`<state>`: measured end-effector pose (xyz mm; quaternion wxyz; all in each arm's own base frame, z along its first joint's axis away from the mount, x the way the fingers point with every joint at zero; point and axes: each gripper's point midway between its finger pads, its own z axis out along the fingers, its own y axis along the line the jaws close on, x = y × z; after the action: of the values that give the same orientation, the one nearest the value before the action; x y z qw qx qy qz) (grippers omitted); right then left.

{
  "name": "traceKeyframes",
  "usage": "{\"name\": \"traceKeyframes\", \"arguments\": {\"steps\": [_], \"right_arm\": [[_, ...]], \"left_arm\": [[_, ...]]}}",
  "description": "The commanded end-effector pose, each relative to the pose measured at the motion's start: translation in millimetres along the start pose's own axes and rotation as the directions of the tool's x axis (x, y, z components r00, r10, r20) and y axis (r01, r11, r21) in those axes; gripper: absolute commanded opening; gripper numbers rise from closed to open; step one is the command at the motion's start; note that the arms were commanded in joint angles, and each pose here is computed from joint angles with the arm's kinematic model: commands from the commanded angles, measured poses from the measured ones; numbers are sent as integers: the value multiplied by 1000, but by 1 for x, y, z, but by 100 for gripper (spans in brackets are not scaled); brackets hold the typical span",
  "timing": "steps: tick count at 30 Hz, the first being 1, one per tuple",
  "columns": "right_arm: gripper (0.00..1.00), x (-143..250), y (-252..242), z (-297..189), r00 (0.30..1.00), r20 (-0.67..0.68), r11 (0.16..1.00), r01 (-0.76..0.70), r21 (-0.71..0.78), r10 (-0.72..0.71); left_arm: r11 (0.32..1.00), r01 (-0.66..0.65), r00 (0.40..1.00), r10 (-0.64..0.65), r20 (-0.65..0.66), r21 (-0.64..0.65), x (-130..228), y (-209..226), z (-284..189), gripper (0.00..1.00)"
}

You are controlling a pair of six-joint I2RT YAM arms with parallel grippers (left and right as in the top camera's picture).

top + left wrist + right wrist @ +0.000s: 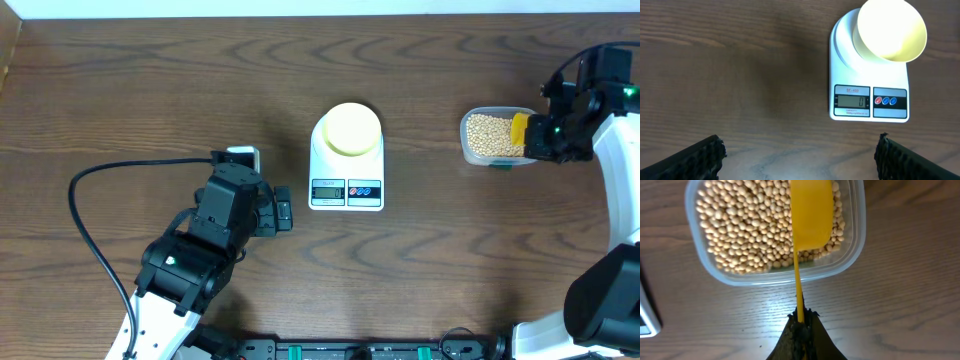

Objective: Scoop item into bowl and weigh 50g on scale
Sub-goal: 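Lower the scoop into the soybean tub with the right gripper, then drag the scoop through the soybeans with the right gripper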

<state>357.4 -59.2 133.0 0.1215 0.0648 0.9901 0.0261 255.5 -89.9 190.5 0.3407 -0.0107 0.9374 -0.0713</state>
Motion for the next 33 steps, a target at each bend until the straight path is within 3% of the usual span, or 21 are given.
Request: {"name": "traceKeyframes", "arguments": {"steps": [1, 9, 22, 33], "right_arm": [[1, 4, -4, 6, 1000, -5, 1000, -6, 29, 6], [1, 5, 0, 17, 1000, 5, 1000, -15, 12, 15], [1, 12, 36, 28, 1000, -1, 980, -13, -197, 13], [1, 15, 48, 27, 997, -26, 957, -75, -280, 71]], "left_arm": [[1000, 19, 1000, -19, 9, 5, -3, 0, 0, 98], [1000, 19, 1000, -19, 9, 5, -3, 0, 0, 98], [1000, 20, 1000, -20, 13, 6, -4, -1, 0, 98], [1000, 20, 1000, -20, 13, 6, -4, -1, 0, 98]]}}
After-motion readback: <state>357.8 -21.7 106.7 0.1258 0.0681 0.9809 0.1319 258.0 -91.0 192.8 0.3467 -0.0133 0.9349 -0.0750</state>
